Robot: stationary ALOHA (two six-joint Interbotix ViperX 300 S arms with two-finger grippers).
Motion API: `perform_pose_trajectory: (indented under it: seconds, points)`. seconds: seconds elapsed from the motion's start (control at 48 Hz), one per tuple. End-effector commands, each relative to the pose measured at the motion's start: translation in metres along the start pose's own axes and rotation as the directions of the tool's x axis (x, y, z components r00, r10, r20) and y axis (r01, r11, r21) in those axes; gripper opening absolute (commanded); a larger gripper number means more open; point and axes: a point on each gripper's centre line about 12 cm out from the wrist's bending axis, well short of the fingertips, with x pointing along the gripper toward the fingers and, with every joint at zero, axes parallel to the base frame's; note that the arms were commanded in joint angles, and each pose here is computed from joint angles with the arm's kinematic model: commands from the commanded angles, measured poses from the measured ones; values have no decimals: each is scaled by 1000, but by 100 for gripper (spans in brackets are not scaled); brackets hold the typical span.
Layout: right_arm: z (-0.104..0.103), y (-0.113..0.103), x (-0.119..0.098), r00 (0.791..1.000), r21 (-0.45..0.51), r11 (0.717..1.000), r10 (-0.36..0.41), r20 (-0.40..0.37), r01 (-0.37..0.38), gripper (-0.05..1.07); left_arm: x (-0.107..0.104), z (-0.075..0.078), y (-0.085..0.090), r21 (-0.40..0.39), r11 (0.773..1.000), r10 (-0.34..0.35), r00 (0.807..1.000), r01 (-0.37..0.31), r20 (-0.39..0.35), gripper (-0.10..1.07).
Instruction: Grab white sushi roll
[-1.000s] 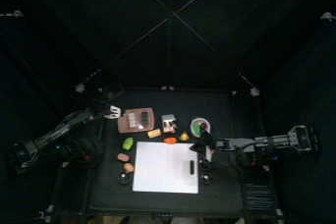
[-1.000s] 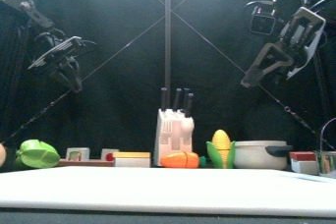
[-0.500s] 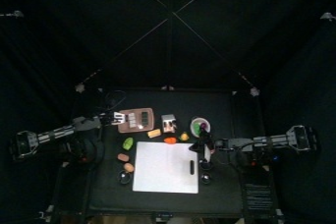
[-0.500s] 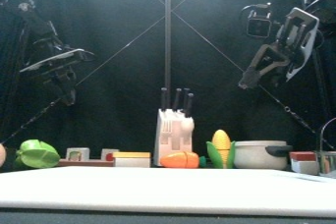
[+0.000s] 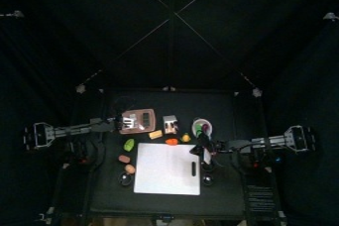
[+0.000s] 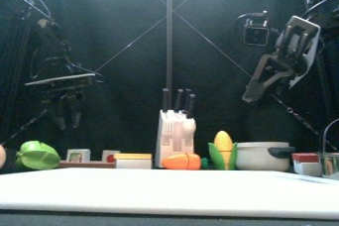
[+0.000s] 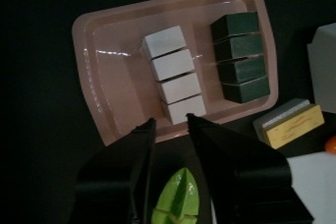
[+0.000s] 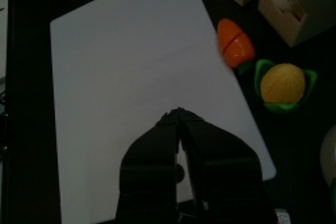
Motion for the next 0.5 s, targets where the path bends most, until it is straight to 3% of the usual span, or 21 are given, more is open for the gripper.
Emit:
perform_pose_trajectory:
  seconds: [0.0, 0.146, 0.479]
  points:
    - [6, 3, 0, 1000, -8, 1000, 6, 9, -6, 1, 2, 7, -12, -2, 1000, -4, 1000, 4, 9, 80]
    - [3, 4, -1, 1000, -15, 1000, 5, -21, -5, 1, 16, 11, -16, -19, 999, 36, 999, -36, -7, 89]
    - [0, 8, 0, 999, -20, 1000, 13, -44, -14, 1, 46, 19, -19, -89, 988, 122, 992, -125, -39, 90]
